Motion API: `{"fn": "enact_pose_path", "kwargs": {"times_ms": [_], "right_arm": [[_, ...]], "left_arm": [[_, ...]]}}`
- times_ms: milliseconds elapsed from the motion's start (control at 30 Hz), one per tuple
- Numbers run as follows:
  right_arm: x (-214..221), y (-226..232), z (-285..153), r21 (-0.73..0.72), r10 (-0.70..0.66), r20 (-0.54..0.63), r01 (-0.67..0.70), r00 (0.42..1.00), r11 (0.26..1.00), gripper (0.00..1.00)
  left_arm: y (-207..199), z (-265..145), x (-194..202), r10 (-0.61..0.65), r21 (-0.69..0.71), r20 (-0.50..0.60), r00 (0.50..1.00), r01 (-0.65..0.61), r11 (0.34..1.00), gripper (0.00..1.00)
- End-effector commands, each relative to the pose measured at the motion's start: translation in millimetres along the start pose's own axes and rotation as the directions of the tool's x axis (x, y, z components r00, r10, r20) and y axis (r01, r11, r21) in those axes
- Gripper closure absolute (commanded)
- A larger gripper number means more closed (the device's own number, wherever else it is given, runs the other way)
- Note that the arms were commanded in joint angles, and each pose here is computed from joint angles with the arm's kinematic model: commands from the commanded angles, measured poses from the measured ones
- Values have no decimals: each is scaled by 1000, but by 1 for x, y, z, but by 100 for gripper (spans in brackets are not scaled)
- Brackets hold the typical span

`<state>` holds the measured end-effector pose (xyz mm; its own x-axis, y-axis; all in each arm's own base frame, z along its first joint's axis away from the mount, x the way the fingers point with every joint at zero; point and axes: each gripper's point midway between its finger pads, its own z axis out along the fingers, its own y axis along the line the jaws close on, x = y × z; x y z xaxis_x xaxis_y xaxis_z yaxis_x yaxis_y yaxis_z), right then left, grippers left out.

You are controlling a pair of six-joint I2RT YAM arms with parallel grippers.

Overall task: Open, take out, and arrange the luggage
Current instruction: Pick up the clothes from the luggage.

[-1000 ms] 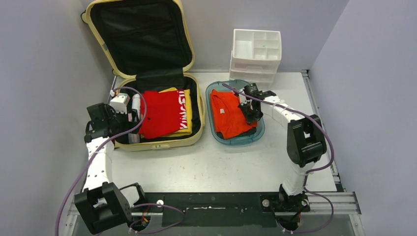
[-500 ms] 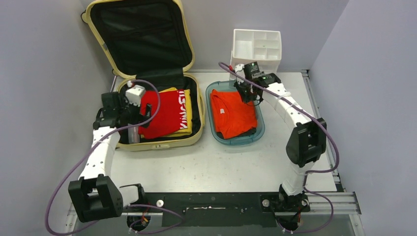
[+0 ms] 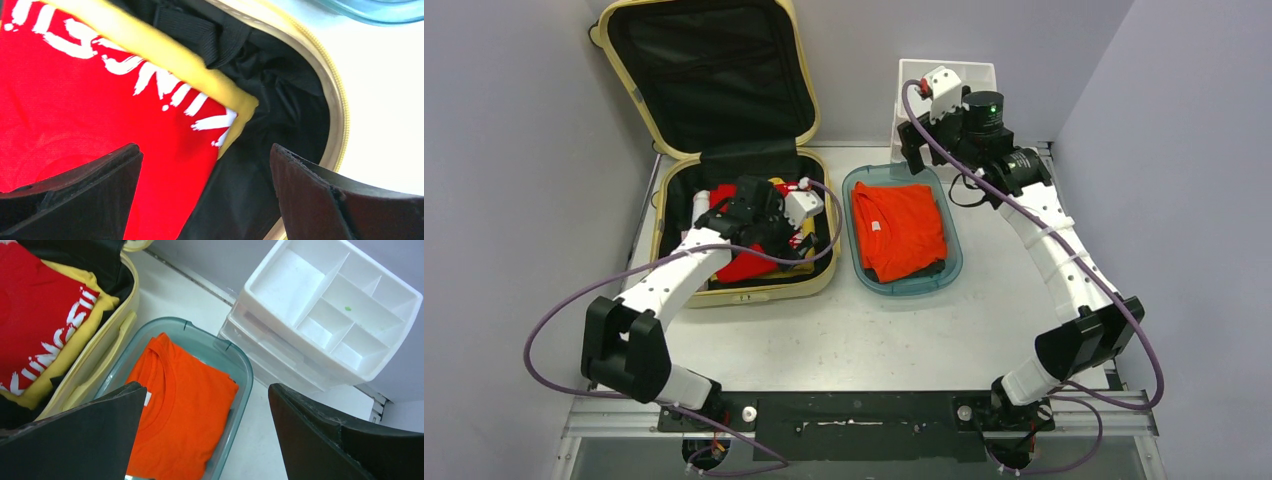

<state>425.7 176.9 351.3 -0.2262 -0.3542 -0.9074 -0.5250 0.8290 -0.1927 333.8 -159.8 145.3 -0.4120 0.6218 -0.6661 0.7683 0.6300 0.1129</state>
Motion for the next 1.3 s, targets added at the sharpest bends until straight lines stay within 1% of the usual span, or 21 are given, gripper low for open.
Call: {"fn": "enact_pose_path", "kwargs": {"times_ms": [0,133,200,300,400,433,533,600,667,700,733,800,900,1033,1067,1133,1200,1233,1267], "right_arm": [[-27,0,4,-17,39,121,-37,992,999,4],[-27,6,4,-48,56,123,-51,991,998,10],[-23,10,6,-61,61,119,-54,991,997,11],[-18,12,8,-61,67,109,-61,992,996,11],[-16,13,9,-65,69,107,-63,992,996,12],[-16,13,9,-68,71,107,-64,992,996,12],[-17,19,11,-95,79,110,-68,991,993,14],[-20,24,13,-117,80,112,-67,991,991,15],[-24,30,15,-137,81,116,-65,990,988,16],[-27,34,16,-148,82,117,-65,990,987,16],[-29,37,17,-158,83,119,-64,989,985,17],[-35,44,20,-177,87,122,-64,989,982,17],[-40,61,28,-224,101,121,-72,987,972,19],[-45,79,40,-274,157,108,-122,982,954,21],[-46,83,44,-287,191,100,-155,976,945,21],[-48,88,52,-302,246,88,-210,965,930,21],[-48,92,60,-317,297,75,-260,952,912,20],[-48,94,64,-325,319,65,-282,946,903,20],[-48,97,68,-333,339,54,-303,939,893,19]], "left_arm": [[-7,11,-6,26,17,-11,1000,-26,1000,3],[-5,27,-3,-12,4,-32,999,12,1000,3],[-7,33,-2,-16,12,-30,999,16,1000,3],[-15,42,4,-1,22,-55,998,2,1000,3],[-20,49,13,8,23,-86,996,-6,1000,7],[-20,50,15,8,18,-95,995,-6,1000,10],[-19,52,20,6,10,-114,994,-5,1000,23],[-19,52,22,7,12,-125,992,-5,1000,28],[-20,51,23,7,19,-134,991,-4,1000,30],[-20,51,22,8,21,-136,991,-5,1000,33],[-20,51,23,8,19,-138,990,-5,1000,37],[-19,50,21,7,15,-135,991,-5,1000,51],[-16,48,17,-2,5,-122,993,3,1000,68],[-8,41,6,-26,0,-83,996,26,1000,86],[-5,39,4,-35,3,-70,997,36,999,90],[1,33,-3,-57,6,-36,998,57,998,95],[8,26,-7,-87,16,-5,996,87,996,97],[13,23,-9,-108,28,14,994,108,994,100],[17,20,-10,-124,34,29,992,123,992,100]]}}
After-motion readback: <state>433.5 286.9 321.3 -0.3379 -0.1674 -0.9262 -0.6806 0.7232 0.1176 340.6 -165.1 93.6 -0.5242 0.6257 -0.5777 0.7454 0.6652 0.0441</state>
